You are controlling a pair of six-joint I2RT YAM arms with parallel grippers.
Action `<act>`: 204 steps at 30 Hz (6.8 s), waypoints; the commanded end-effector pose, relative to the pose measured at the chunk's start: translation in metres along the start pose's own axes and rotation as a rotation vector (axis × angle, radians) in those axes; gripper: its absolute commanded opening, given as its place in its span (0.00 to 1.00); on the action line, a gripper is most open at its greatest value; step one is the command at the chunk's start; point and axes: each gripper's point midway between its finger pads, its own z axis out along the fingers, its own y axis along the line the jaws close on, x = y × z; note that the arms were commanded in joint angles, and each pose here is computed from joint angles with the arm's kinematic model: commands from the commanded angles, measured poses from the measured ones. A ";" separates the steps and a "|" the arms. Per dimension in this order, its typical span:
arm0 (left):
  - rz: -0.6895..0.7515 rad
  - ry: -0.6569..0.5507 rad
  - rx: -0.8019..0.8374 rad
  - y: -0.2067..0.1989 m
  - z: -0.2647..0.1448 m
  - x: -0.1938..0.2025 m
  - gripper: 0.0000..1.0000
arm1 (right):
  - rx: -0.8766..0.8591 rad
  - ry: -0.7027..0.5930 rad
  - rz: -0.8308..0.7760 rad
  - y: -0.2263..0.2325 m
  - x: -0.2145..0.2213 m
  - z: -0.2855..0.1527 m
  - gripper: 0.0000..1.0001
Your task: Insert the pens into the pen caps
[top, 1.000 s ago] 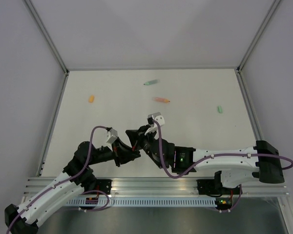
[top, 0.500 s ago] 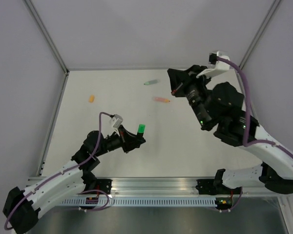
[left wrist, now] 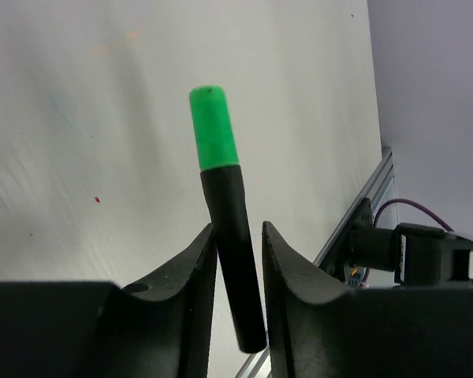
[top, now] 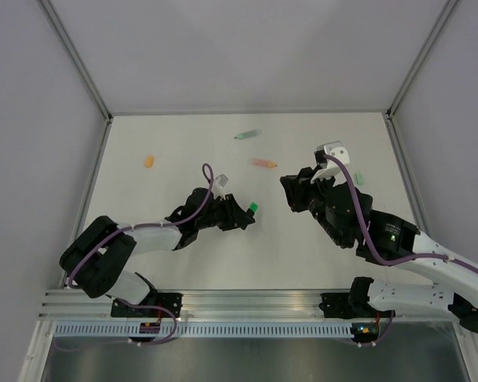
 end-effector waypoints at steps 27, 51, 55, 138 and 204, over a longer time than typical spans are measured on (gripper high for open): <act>0.398 0.092 -0.071 0.002 0.018 -0.059 0.66 | -0.074 0.075 -0.026 -0.013 0.072 -0.004 0.28; 0.602 0.623 -0.429 0.081 0.053 0.033 0.59 | -0.110 -0.129 0.094 -0.052 0.014 -0.063 0.28; 0.552 0.590 -0.369 0.061 0.047 0.039 0.59 | -0.109 -0.130 0.095 -0.053 0.014 -0.064 0.29; 0.028 -0.094 -0.071 0.032 0.030 -0.107 1.00 | 0.788 0.730 -0.080 -0.440 0.151 0.109 0.67; 0.031 -0.076 -0.059 0.034 0.034 -0.104 0.99 | 0.287 0.684 0.018 -0.309 0.180 0.192 0.61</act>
